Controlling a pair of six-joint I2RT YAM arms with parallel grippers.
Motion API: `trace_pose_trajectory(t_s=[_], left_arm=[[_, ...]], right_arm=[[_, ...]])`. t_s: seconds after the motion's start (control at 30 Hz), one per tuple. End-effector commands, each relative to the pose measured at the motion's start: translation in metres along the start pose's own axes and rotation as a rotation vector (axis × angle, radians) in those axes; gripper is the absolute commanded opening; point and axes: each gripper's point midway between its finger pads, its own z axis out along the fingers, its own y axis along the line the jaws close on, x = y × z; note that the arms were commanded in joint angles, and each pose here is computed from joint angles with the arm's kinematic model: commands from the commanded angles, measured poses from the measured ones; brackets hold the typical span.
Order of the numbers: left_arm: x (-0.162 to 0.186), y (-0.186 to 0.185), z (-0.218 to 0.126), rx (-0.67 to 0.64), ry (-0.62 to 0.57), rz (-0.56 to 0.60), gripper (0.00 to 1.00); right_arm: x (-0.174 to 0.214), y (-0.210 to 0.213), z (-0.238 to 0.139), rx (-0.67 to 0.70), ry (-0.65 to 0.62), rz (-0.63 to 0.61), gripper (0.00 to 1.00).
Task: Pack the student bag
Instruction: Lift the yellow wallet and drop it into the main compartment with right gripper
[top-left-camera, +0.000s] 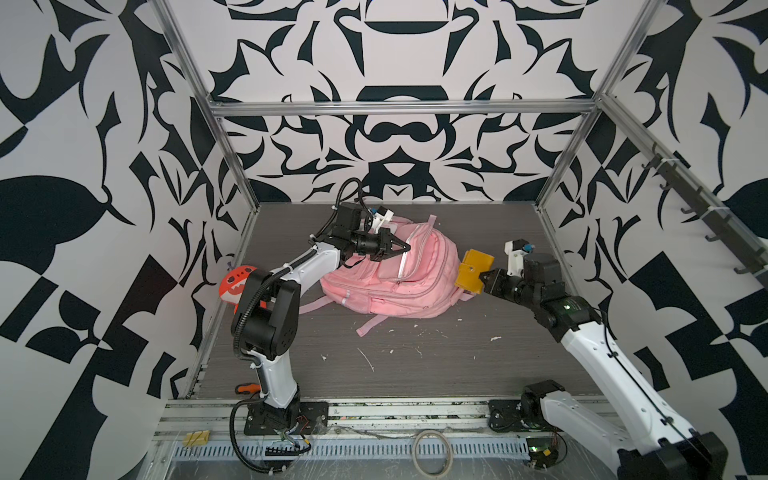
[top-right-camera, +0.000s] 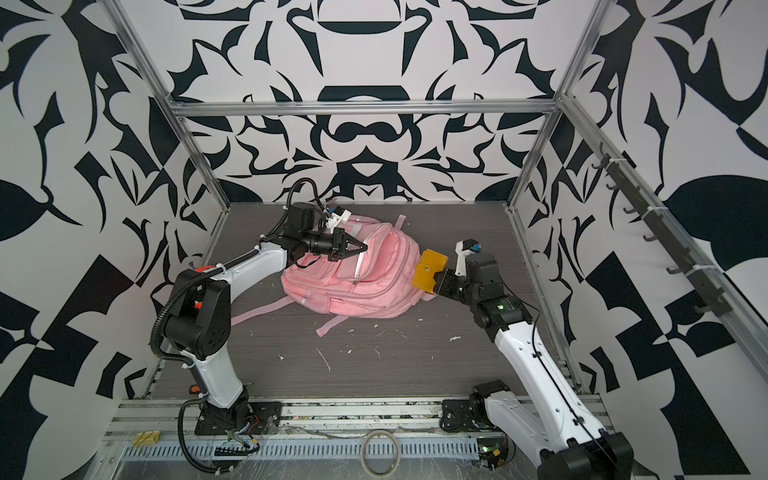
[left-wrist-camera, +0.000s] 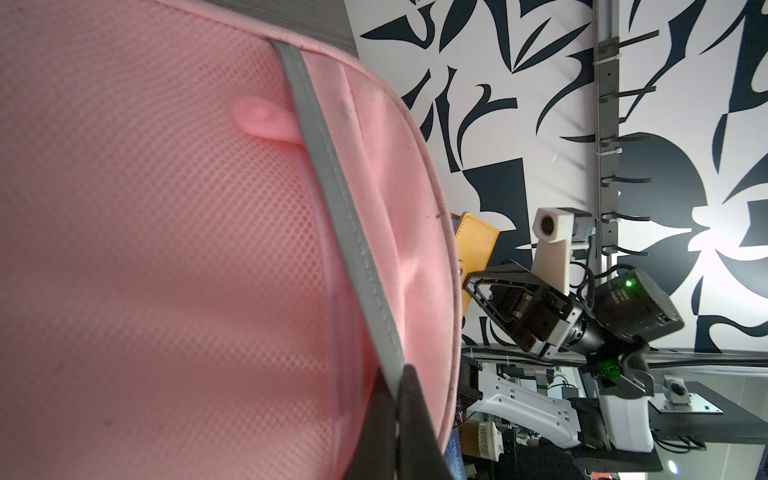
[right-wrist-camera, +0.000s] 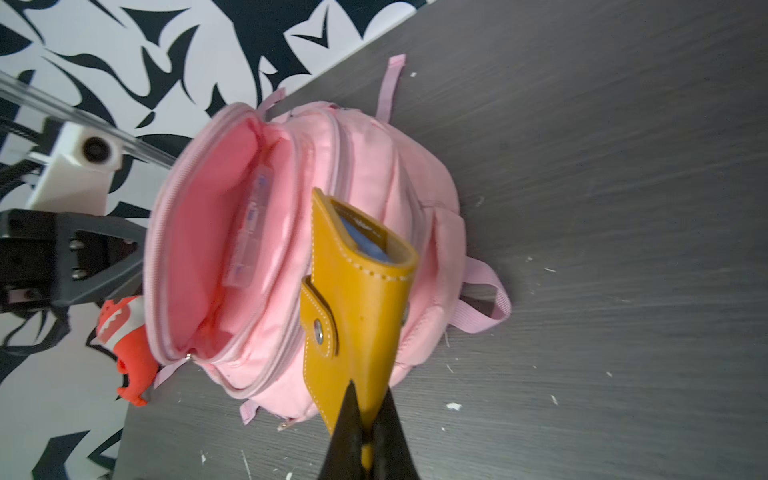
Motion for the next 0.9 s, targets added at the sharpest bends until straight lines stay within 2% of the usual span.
trace_pose_trajectory(t_s=[0.0,0.2,0.4,0.7,0.87], left_arm=[[-0.012,-0.045,-0.013,0.079,-0.021,0.12,0.0],[-0.008,-0.046,-0.014,0.082,-0.018,0.118,0.0],[-0.004,-0.047,-0.011,0.081,-0.011,0.121,0.0],[0.004,-0.057,-0.003,0.1,0.009,0.144,0.0],[0.004,-0.056,-0.004,0.095,0.001,0.141,0.0]], right_arm=[[-0.022,0.043,0.006,-0.13,-0.032,-0.053,0.0],[-0.034,0.095,0.041,-0.232,0.004,-0.068,0.0],[-0.035,0.126,0.076,-0.301,0.035,-0.072,0.0],[-0.032,0.124,0.124,-0.288,0.065,-0.055,0.0],[-0.025,0.11,0.132,-0.228,0.09,-0.014,0.0]])
